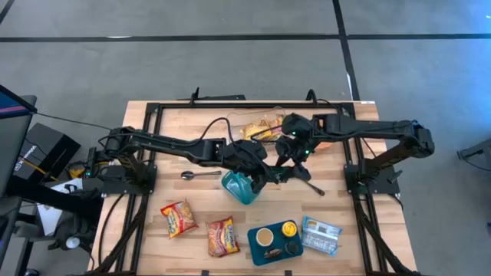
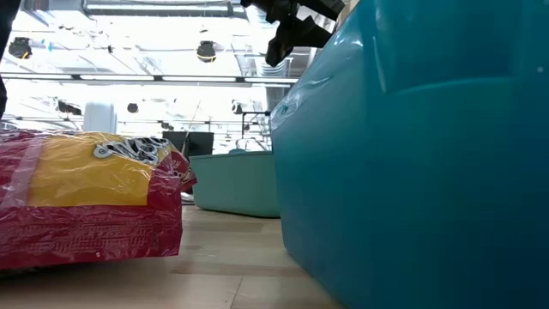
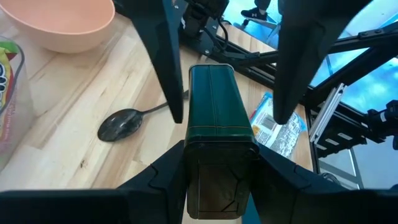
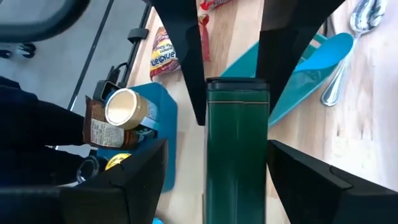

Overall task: Pick & Place Food Item
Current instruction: Put the black seasoning can into the blue bin

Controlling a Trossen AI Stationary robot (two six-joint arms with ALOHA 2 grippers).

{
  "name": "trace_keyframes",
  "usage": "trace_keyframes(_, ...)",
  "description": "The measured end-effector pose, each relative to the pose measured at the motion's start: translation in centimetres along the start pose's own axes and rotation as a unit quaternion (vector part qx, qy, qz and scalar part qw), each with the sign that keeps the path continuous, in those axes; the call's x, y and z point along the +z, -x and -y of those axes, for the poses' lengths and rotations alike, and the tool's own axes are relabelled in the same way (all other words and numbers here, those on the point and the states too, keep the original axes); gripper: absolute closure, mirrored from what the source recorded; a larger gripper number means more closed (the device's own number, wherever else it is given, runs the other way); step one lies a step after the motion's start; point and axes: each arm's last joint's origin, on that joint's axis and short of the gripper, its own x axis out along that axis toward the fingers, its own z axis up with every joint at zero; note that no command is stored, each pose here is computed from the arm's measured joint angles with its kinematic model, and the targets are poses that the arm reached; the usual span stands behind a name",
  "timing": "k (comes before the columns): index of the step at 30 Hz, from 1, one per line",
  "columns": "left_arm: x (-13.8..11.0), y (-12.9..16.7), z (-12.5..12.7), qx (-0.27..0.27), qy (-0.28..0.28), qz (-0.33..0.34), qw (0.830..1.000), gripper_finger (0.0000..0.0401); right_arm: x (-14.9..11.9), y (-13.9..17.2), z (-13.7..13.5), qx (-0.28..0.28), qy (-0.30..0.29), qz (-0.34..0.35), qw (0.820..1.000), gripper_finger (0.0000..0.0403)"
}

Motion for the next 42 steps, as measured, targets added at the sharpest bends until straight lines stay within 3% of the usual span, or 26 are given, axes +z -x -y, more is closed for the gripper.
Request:
trace_keyframes(12, -0.1, 0.0, 0.0, 0.003, 0.002, -0.004, 1.0, 0.0265, -0.1, -2.9, 0.5, -0.002, -0.02, -0.044, 0.999, 0.0138)
trace_keyframes(33, -0.2, 0.0, -0.1, 0.006, 0.002, -0.012, 1.0, 0.0265, 0.4, -2.7, 0.9, -0.005, -0.018, -0.019, 1.0, 0.014)
trace_keyframes(42, -0.2, 0.0, -0.1, 0.007, 0.002, -0.012, 1.0, 0.0265, 0.4, -2.6, 1.0, -0.006, -0.021, -0.02, 1.0, 0.0211)
